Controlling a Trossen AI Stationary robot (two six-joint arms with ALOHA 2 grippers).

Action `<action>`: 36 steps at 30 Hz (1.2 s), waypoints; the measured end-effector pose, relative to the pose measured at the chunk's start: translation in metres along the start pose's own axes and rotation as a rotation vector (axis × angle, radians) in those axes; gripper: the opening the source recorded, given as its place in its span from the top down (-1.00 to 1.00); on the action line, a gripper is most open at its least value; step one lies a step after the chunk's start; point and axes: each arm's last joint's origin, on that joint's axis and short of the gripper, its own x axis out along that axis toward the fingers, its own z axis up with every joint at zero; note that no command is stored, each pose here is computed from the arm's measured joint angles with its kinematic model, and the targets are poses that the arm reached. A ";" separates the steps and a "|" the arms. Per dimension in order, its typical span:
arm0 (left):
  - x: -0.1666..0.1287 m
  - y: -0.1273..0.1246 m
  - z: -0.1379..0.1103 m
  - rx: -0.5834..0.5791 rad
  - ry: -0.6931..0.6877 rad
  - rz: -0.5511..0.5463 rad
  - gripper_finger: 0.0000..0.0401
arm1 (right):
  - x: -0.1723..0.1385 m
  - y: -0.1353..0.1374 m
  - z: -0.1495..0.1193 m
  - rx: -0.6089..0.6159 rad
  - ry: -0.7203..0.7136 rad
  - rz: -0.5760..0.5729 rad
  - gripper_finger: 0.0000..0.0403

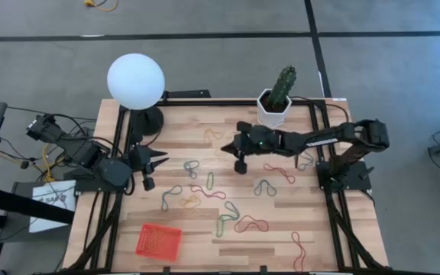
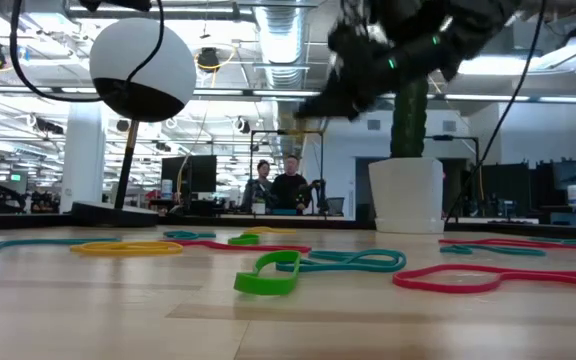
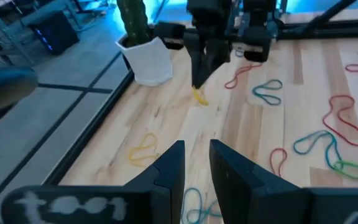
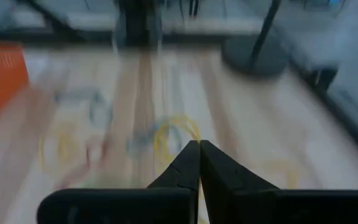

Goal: Pick and place rubber bands into bin
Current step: Put the middle yellow rubber band into the basket

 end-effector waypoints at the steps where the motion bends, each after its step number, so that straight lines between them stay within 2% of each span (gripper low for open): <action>1: 0.000 0.000 0.000 0.000 -0.004 0.005 0.67 | -0.001 -0.001 0.007 -0.001 -0.023 -0.001 0.99; 7: 0.000 0.001 0.001 0.026 -0.014 0.031 0.67 | 0.007 0.005 0.044 -0.015 -0.178 0.032 1.00; 9: 0.001 0.001 0.001 0.024 -0.012 0.031 0.67 | 0.014 0.012 0.047 -0.021 -0.193 0.050 1.00; 13: 0.001 0.002 0.001 0.008 -0.011 0.024 0.67 | 0.039 0.028 0.066 -0.070 -0.288 0.080 1.00; 21: 0.001 0.000 0.002 -0.018 -0.009 -0.017 0.67 | 0.096 0.053 0.092 -0.189 -0.357 0.102 1.00; 27: 0.001 -0.001 0.002 -0.073 0.008 -0.064 0.67 | 0.122 0.056 0.101 -0.219 -0.378 0.094 1.00; 36: 0.001 -0.001 0.000 -0.055 0.025 -0.068 0.49 | 0.127 0.051 0.099 -0.218 -0.312 0.092 1.00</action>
